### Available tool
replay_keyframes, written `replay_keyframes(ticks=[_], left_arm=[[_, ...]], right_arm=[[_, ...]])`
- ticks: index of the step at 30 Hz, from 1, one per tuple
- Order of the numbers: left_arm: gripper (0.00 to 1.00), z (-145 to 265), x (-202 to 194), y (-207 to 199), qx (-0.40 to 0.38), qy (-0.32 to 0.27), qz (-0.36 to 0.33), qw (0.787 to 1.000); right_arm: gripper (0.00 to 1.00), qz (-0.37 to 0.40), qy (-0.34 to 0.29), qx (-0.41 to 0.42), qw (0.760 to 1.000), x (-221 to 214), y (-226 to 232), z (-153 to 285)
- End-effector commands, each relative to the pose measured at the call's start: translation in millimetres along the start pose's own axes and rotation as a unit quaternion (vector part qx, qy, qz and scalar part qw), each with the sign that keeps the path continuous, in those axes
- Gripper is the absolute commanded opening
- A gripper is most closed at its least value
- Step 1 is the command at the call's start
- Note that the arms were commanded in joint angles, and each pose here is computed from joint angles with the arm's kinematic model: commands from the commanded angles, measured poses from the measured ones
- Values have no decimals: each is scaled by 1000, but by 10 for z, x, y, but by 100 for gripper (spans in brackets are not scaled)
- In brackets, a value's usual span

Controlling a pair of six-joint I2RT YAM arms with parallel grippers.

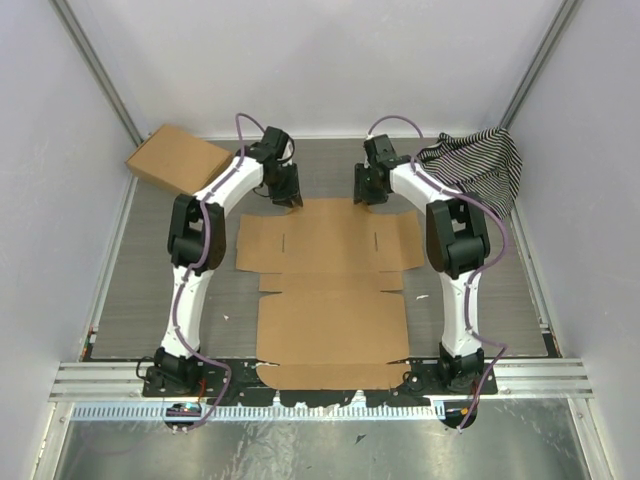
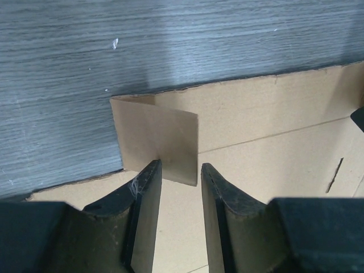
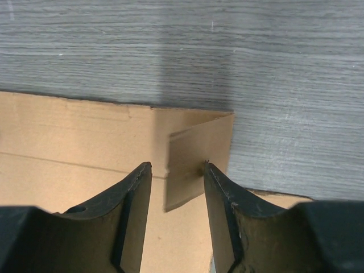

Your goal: Fold the paper box

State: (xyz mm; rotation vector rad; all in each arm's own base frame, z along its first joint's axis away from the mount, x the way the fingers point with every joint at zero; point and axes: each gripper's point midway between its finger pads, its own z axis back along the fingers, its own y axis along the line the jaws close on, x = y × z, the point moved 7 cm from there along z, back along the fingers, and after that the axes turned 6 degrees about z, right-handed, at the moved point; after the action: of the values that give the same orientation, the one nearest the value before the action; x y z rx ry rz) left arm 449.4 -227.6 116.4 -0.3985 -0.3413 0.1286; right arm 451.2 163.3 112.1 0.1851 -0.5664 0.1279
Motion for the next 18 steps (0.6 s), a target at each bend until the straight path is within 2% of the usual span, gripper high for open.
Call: replay_keyframes(ticks=[1,13,18], left_arm=[[42,-115,-14,39,8,12,0,1000],[47,-345,-49,63,21,46,3,999],[47,-318,69,-12,17,37,-4,999]], right_arm=[[48,-3,-6,6,1000,89,23,-48],[50,-7,34,14,999,-77,36,-329],[52,-13,20,10,1000,11,44,-286]])
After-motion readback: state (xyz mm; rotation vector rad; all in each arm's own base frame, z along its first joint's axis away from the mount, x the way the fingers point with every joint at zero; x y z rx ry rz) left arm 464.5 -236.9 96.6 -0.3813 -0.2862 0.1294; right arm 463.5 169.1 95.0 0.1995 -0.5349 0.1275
